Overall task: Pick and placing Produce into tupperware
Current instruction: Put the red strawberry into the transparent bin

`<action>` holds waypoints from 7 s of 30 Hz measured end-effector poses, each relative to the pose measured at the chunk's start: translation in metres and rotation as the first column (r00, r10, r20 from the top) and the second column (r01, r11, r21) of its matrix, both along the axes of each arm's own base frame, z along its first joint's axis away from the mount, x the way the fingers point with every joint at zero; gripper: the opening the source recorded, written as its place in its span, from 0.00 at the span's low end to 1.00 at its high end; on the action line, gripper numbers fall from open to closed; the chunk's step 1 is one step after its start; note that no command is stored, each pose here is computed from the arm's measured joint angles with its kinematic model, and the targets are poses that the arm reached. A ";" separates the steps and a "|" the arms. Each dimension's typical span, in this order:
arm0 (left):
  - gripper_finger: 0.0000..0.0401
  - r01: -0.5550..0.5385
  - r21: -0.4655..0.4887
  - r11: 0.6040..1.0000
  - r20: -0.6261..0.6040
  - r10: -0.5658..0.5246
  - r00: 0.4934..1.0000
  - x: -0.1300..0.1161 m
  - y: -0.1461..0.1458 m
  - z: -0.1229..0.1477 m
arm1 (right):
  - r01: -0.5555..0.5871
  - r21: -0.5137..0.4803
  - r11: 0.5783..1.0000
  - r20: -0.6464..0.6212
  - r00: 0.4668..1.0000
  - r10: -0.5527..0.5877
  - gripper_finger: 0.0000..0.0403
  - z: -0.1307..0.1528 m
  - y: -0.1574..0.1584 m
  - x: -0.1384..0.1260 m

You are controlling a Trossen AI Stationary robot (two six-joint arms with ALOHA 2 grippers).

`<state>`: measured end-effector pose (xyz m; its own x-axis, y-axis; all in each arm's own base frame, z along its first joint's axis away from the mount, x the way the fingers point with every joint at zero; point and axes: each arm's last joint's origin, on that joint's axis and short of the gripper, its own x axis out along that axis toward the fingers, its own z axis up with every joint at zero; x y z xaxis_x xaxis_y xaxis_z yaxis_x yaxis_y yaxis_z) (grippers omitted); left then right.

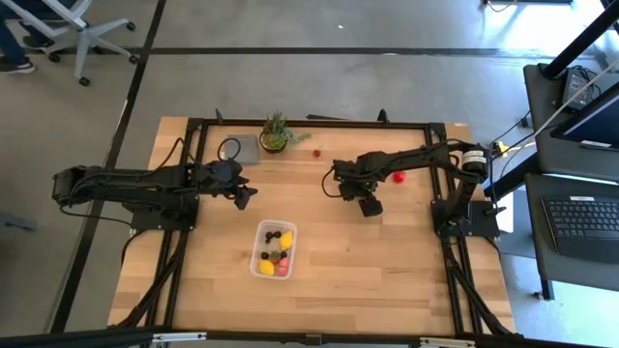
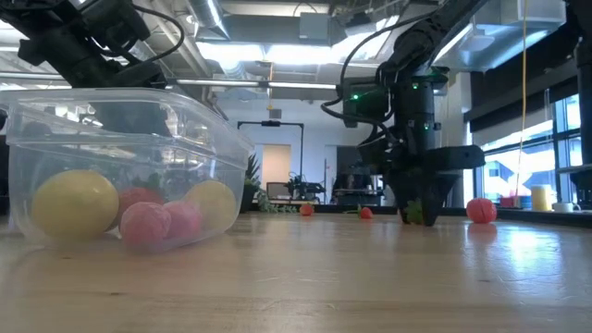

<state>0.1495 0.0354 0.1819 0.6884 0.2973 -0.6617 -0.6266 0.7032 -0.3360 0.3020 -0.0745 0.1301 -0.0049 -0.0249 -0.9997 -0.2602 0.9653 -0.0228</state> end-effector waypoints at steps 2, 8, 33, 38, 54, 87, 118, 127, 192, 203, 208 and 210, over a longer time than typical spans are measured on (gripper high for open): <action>0.65 0.000 0.000 1.000 0.000 0.000 1.000 0.000 0.000 0.000 | 0.000 -0.001 1.000 -0.002 1.000 0.000 0.53 0.000 0.000 0.000; 0.65 0.000 0.000 1.000 0.000 0.000 1.000 0.000 0.000 0.000 | 0.003 -0.032 0.999 -0.015 1.000 -0.003 0.34 -0.001 0.000 -0.001; 0.65 0.000 0.000 1.000 0.000 0.000 1.000 0.000 0.000 0.000 | 0.127 -0.050 0.991 -0.062 0.990 -0.130 0.03 0.002 -0.003 -0.003; 0.65 0.000 0.000 1.000 -0.001 0.000 1.000 0.000 0.000 0.000 | 0.280 -0.085 0.956 -0.324 0.900 -0.293 0.02 0.011 -0.005 -0.027; 0.65 -0.010 0.018 1.000 -0.008 0.010 1.000 0.000 0.001 0.000 | 0.608 -0.269 0.747 -0.420 0.624 -0.659 0.05 0.044 -0.001 -0.056; 0.65 -0.012 0.020 1.000 -0.009 0.012 1.000 0.000 0.001 0.000 | 0.627 -0.305 0.717 -0.439 0.575 -0.690 0.40 0.048 0.000 -0.060; 0.65 -0.011 0.020 1.000 -0.008 0.012 1.000 0.000 0.001 0.000 | 0.697 -0.117 0.708 -0.148 0.692 -0.706 0.71 0.093 0.003 -0.047; 0.65 -0.012 0.019 1.000 -0.008 0.012 1.000 0.000 0.001 0.000 | 0.831 0.000 0.556 0.051 0.555 -0.830 0.71 0.171 0.016 -0.111; 0.65 -0.064 0.067 0.996 -0.017 0.065 0.998 -0.001 0.003 0.000 | 0.556 0.091 0.826 0.075 0.823 -0.563 0.71 0.034 0.068 -0.133; 0.65 -0.064 0.067 0.996 -0.018 0.065 0.998 -0.001 0.003 0.000 | 0.571 0.053 0.819 0.012 0.820 -0.573 0.71 0.016 0.068 -0.122; 0.65 -0.064 0.067 0.996 -0.018 0.066 0.998 -0.001 0.003 0.000 | 0.571 0.042 0.820 -0.004 0.821 -0.571 0.71 0.007 0.067 -0.117; 0.65 -0.064 0.068 0.996 -0.017 0.066 0.998 -0.001 0.003 0.000 | 0.572 0.035 0.820 -0.017 0.820 -0.572 0.71 0.004 0.067 -0.116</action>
